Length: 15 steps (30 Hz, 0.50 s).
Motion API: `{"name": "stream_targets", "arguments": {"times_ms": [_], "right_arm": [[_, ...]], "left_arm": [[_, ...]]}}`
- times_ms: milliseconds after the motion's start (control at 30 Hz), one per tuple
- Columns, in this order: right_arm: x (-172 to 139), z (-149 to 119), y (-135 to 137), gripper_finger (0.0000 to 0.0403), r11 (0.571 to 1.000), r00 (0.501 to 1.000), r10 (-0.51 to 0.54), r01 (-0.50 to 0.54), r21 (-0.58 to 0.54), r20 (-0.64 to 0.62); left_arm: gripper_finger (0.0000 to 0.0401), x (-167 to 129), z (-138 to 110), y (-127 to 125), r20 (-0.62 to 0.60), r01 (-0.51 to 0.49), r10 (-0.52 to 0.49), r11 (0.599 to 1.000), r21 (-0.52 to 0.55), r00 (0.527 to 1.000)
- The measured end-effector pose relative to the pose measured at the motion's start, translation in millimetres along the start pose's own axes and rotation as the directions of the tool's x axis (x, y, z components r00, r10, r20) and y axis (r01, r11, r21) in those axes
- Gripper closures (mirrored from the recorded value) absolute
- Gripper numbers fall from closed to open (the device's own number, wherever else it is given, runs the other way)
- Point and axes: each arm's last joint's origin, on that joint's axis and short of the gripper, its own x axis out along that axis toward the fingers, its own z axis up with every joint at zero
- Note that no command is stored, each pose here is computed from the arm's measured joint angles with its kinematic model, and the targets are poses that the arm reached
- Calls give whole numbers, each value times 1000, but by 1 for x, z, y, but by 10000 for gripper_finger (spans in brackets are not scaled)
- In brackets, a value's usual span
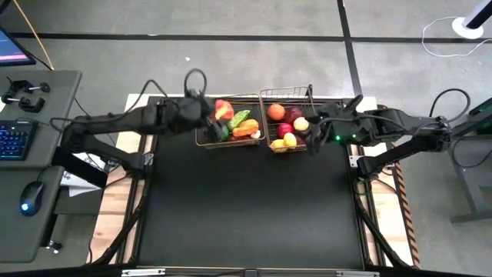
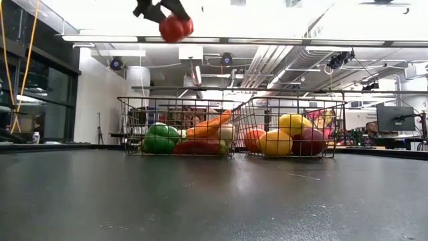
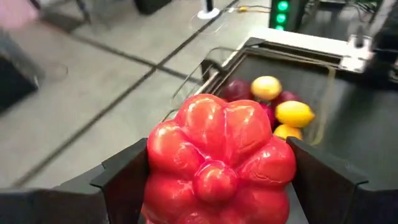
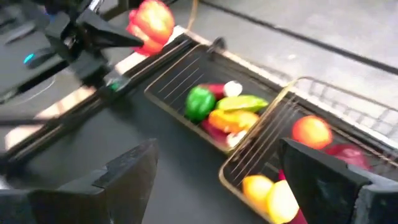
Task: Sort produce into baskets
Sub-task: Put the orange pumpkin into the left wire basket
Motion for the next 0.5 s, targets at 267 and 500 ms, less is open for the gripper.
{"name": "stream_targets", "arguments": {"times_ms": [267, 500], "right_arm": [[6, 0, 2, 80, 997, 997, -68, 67, 33, 30], [12, -5, 4, 80, 997, 997, -71, 72, 9, -24]], "left_arm": [[87, 61, -33, 49, -163, -67, 17, 951, -303, 986], [74, 71, -34, 70, -169, -110, 45, 913, -393, 985]]}}
